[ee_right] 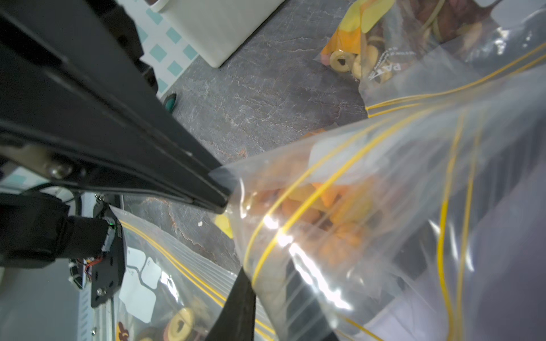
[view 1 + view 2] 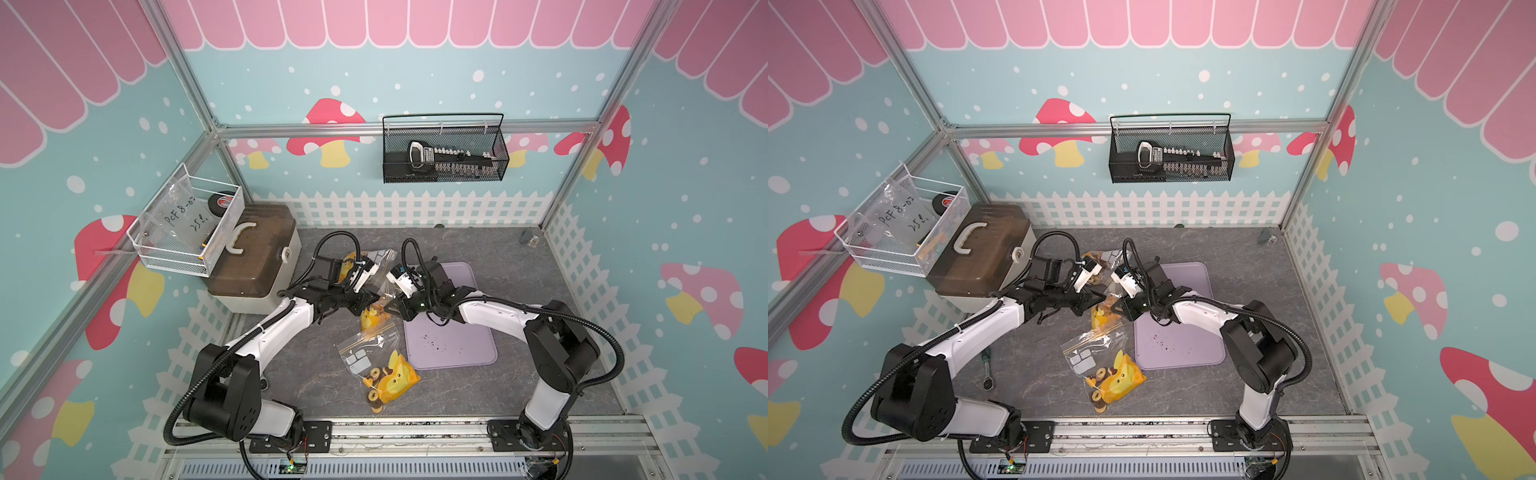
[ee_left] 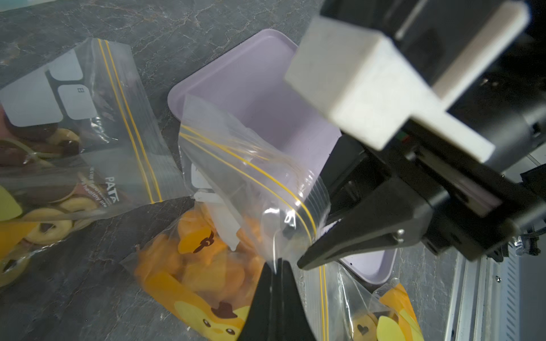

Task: Pour cookies out of the ziploc bag
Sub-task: 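Pour the cookies out of the ziploc bag onto the tray.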

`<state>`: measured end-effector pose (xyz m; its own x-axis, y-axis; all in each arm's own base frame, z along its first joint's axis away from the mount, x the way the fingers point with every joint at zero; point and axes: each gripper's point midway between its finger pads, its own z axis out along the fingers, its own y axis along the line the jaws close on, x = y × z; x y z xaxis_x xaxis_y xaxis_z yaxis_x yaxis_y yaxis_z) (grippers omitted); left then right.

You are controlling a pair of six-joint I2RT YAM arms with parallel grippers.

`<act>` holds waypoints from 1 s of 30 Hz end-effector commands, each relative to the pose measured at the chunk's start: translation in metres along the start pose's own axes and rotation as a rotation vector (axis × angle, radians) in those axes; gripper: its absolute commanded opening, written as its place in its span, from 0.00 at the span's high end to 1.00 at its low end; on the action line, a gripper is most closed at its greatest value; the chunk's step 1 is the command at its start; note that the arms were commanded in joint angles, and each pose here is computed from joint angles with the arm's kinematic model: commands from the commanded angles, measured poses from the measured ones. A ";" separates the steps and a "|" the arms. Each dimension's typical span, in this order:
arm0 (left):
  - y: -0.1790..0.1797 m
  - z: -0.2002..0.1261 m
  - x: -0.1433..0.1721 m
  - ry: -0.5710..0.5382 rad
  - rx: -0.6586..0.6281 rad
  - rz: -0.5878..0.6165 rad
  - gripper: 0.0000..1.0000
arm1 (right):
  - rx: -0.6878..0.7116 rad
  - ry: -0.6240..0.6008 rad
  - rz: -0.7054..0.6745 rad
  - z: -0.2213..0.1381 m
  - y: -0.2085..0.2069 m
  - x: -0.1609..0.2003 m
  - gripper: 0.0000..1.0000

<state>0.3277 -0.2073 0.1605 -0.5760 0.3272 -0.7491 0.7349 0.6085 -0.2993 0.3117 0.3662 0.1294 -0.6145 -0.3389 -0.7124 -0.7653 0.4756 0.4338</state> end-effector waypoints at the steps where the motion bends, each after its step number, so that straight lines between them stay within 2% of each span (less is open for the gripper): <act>1: 0.003 -0.004 -0.014 -0.036 -0.010 0.027 1.00 | -0.013 -0.017 -0.011 -0.002 0.007 -0.007 0.88; 3: 0.004 -0.004 -0.014 -0.037 -0.020 0.026 0.97 | -0.020 -0.025 -0.005 -0.006 0.011 -0.011 0.90; 6: 0.004 -0.007 -0.014 -0.045 -0.036 0.034 0.65 | -0.049 -0.027 0.012 -0.011 0.020 -0.021 0.91; 7: 0.005 -0.010 -0.016 -0.055 -0.048 0.037 0.58 | -0.057 -0.028 0.018 -0.013 0.022 -0.024 0.92; 8: 0.007 -0.013 -0.017 -0.069 -0.074 0.038 0.41 | -0.062 -0.030 0.032 -0.015 0.024 -0.028 0.93; 9: 0.009 -0.016 -0.019 -0.091 -0.102 0.041 0.17 | -0.070 -0.033 0.046 -0.018 0.025 -0.033 0.93; 10: 0.011 -0.020 -0.021 -0.105 -0.127 0.045 0.02 | -0.078 -0.035 0.056 -0.019 0.026 -0.037 0.93; 19: 0.039 -0.047 -0.035 -0.190 -0.365 -0.012 0.01 | -0.147 -0.059 0.245 -0.036 0.019 -0.073 0.98; 24: 0.042 -0.058 -0.038 -0.206 -0.412 -0.033 0.01 | -0.156 -0.043 0.278 -0.038 0.018 -0.080 0.99; 28: 0.057 -0.081 -0.038 -0.227 -0.572 -0.100 0.01 | -0.184 -0.055 0.318 -0.043 0.022 -0.091 0.99; 30: 0.061 -0.089 -0.040 -0.270 -0.603 -0.174 0.01 | -0.180 -0.071 0.336 -0.048 0.021 -0.098 0.99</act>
<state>0.3617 -0.1391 0.2153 -0.4960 0.1434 -0.8564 0.4068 0.9097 -0.0833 0.3413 0.3677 0.2124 -0.8157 -0.1625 -0.5551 -0.5643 0.4344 0.7020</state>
